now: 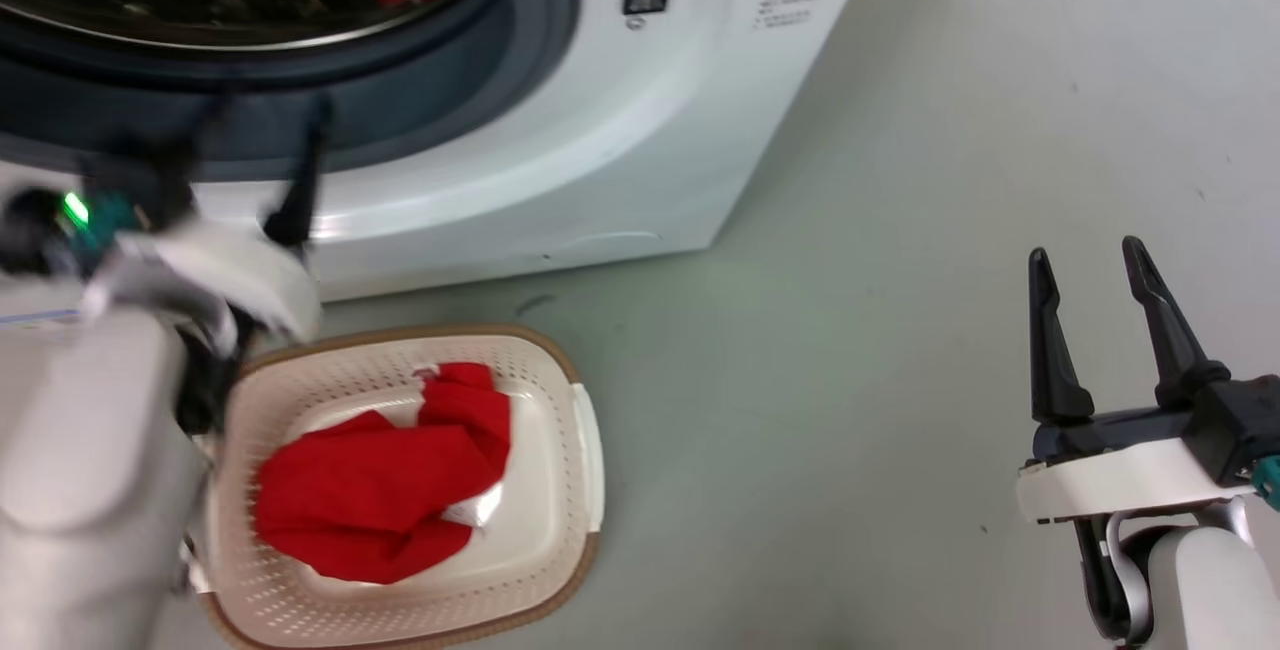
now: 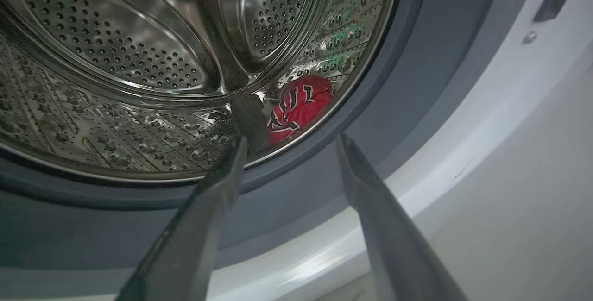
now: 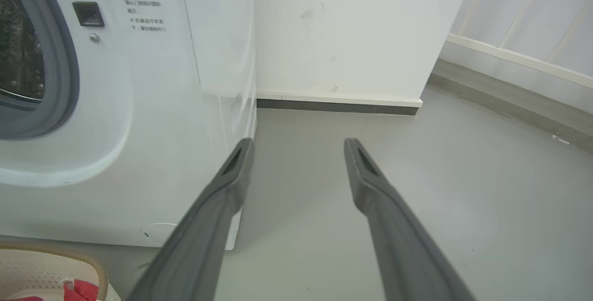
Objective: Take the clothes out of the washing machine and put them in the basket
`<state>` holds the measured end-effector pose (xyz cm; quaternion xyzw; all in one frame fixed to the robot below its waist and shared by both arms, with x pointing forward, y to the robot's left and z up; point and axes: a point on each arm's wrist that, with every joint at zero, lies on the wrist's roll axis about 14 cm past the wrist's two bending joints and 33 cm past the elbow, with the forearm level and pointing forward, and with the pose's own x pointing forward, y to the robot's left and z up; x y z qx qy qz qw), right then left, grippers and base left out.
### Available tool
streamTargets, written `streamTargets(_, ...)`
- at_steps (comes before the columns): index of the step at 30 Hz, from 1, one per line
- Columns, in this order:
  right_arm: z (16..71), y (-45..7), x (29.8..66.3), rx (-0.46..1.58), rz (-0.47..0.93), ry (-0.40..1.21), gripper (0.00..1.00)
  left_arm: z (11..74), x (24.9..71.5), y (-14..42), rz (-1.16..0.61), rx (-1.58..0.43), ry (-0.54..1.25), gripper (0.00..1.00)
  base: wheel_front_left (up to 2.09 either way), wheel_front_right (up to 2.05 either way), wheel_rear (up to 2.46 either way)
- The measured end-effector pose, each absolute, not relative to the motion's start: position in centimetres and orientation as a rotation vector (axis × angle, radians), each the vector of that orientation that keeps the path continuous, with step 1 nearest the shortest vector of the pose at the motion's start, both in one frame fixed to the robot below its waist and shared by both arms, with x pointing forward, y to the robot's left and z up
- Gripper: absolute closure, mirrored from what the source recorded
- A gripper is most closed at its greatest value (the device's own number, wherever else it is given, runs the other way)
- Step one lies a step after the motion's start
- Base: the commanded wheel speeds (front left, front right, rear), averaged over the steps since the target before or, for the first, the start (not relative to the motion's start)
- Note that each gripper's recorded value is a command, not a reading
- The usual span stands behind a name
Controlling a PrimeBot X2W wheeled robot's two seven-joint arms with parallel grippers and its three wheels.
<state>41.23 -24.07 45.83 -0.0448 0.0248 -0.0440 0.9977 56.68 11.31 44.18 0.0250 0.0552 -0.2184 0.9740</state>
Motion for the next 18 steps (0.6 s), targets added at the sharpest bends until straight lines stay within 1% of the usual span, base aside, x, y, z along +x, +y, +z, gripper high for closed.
streamTargets(6,44.1,-25.6,41.1,-0.084,-0.133,0.103,0.00,44.4,63.1,9.5,-0.479,0.087,0.191,0.00,0.00,0.00,0.00)
streamTargets(9,43.1,-26.3,41.1,-0.079,-0.155,0.130,0.00,42.9,66.2,9.5,-0.464,0.112,0.298,0.00,0.00,0.00,0.00)
streamTargets(11,42.2,-26.7,41.0,-0.074,-0.167,0.155,0.00,42.3,68.3,9.4,-0.451,0.123,0.336,0.00,0.00,0.00,0.00)
streamTargets(18,39.9,-27.5,40.7,-0.062,-0.194,0.226,0.00,39.8,73.8,7.3,-0.435,0.029,0.476,0.00,0.00,0.00,0.00)
